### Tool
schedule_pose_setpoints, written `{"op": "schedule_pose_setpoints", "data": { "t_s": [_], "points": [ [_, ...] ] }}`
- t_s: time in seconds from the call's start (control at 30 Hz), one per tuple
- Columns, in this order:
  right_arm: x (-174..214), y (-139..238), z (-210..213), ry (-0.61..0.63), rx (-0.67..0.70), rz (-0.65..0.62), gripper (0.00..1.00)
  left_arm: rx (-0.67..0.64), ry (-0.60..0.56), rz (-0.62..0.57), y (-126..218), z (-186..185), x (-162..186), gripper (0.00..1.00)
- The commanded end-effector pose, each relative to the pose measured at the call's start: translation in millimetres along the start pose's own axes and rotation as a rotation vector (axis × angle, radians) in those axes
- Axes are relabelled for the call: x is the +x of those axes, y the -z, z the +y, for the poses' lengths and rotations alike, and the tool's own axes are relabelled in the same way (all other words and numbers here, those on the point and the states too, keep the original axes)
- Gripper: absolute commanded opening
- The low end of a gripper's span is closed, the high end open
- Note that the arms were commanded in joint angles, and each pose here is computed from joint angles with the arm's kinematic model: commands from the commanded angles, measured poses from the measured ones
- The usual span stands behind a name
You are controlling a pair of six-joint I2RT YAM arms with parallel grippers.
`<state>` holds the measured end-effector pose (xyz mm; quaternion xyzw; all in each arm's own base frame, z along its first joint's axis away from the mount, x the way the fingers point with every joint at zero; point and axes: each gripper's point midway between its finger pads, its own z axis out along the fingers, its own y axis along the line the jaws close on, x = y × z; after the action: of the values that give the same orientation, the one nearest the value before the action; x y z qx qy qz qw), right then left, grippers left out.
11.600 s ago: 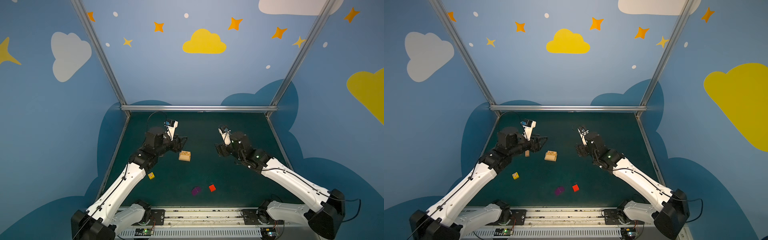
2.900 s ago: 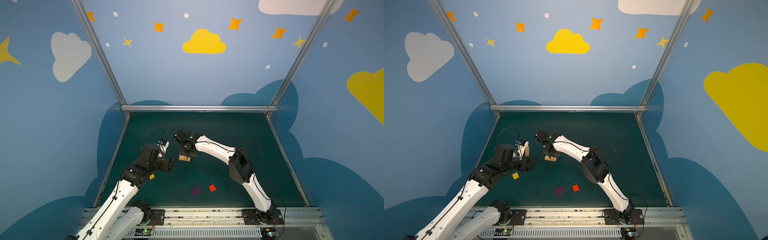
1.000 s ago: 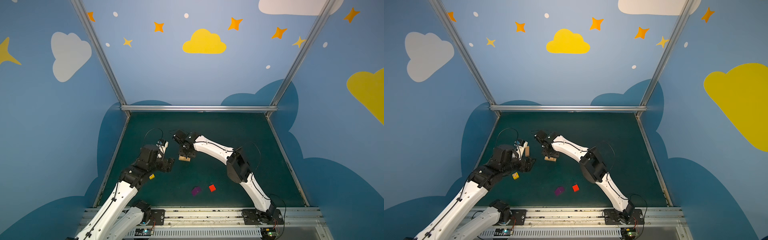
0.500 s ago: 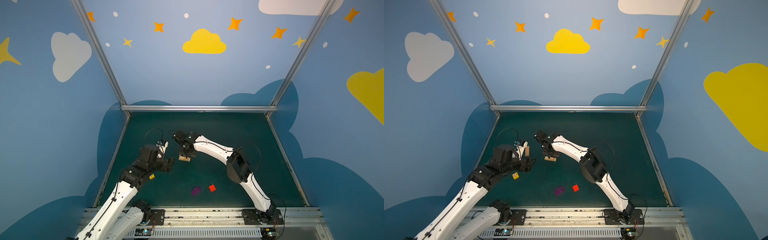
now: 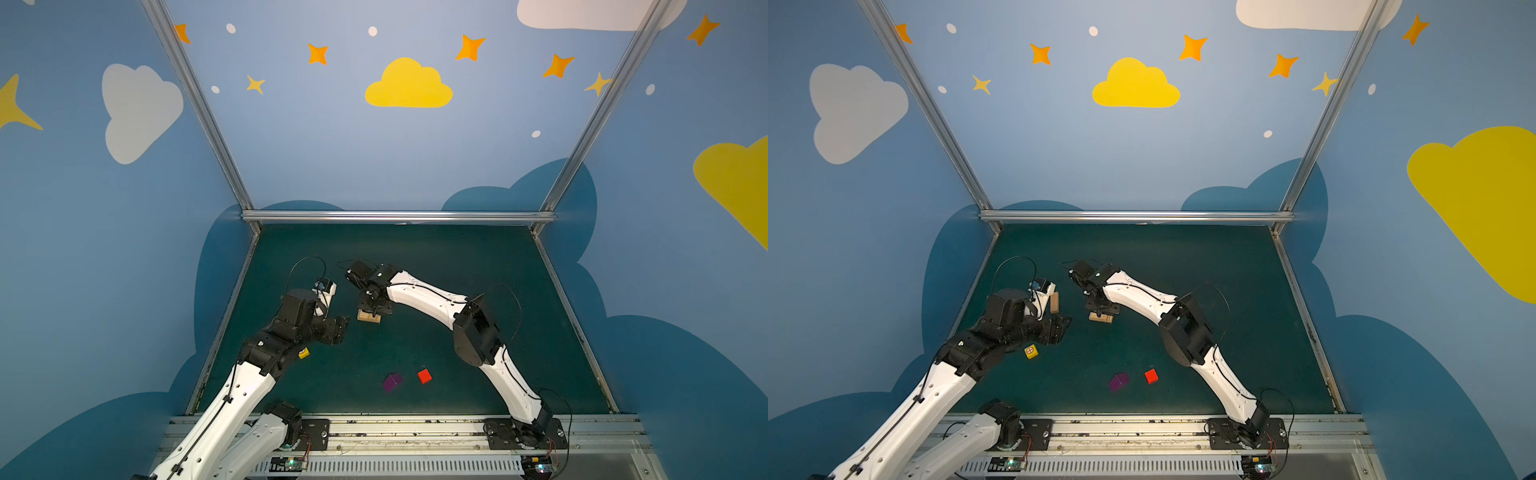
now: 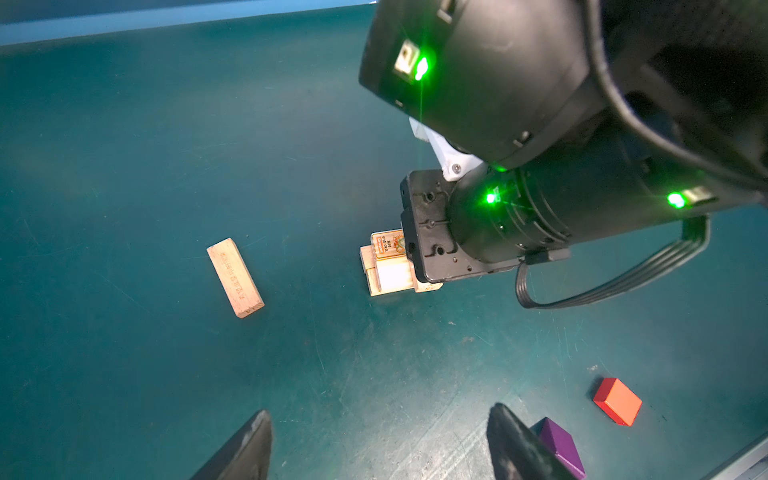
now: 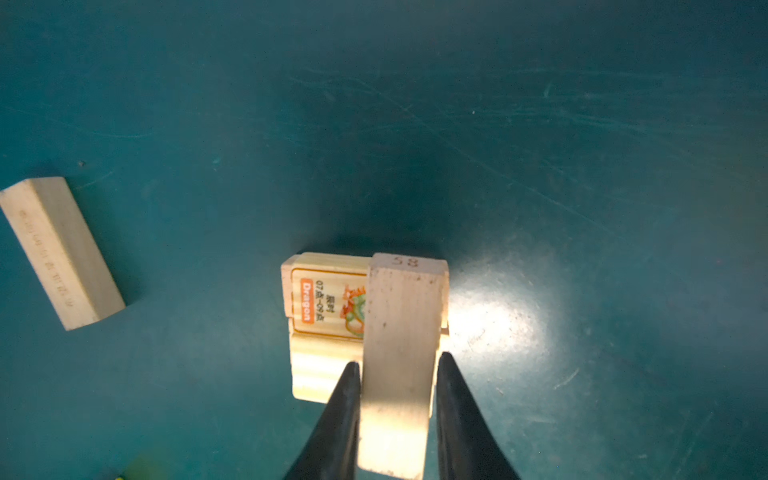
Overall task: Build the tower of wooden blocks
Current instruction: 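Hold the block marked 58 against the stack's side with the right gripper, then open the right gripper to release the block marked 58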
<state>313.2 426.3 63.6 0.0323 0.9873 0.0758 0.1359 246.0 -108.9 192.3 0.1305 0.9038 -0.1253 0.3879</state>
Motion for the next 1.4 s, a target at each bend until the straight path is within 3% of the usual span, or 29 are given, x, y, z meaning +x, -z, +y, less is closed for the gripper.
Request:
{"op": "schedule_pose_setpoints", "data": {
  "t_s": [0.0, 0.23, 0.4, 0.7, 0.83, 0.93, 1.37],
  "points": [
    [0, 3, 1, 0.021, 0.016, -0.010, 0.26, -0.006, -0.003, -0.005, -1, 1, 1, 0.81],
    [0, 4, 1, 0.019, 0.015, -0.012, 0.26, -0.009, -0.004, -0.005, -1, 2, 1, 0.81],
    [1, 4, 2, 0.019, 0.008, -0.008, 0.31, -0.010, -0.005, -0.007, 0, 2, 0, 0.81],
    [-4, 13, 6, 0.022, -0.010, -0.025, 0.45, -0.036, -0.008, -0.014, 1, 7, -1, 0.81],
    [-9, 24, 8, 0.028, -0.026, -0.047, 0.60, -0.071, -0.010, -0.030, 4, 13, -3, 0.81],
    [-12, 31, 9, 0.031, -0.035, -0.058, 0.66, -0.098, -0.012, -0.046, 7, 17, -5, 0.81],
    [-13, 40, 15, 0.064, -0.088, -0.058, 0.56, -0.159, 0.000, -0.065, 9, 29, -6, 0.81]
  ]
}}
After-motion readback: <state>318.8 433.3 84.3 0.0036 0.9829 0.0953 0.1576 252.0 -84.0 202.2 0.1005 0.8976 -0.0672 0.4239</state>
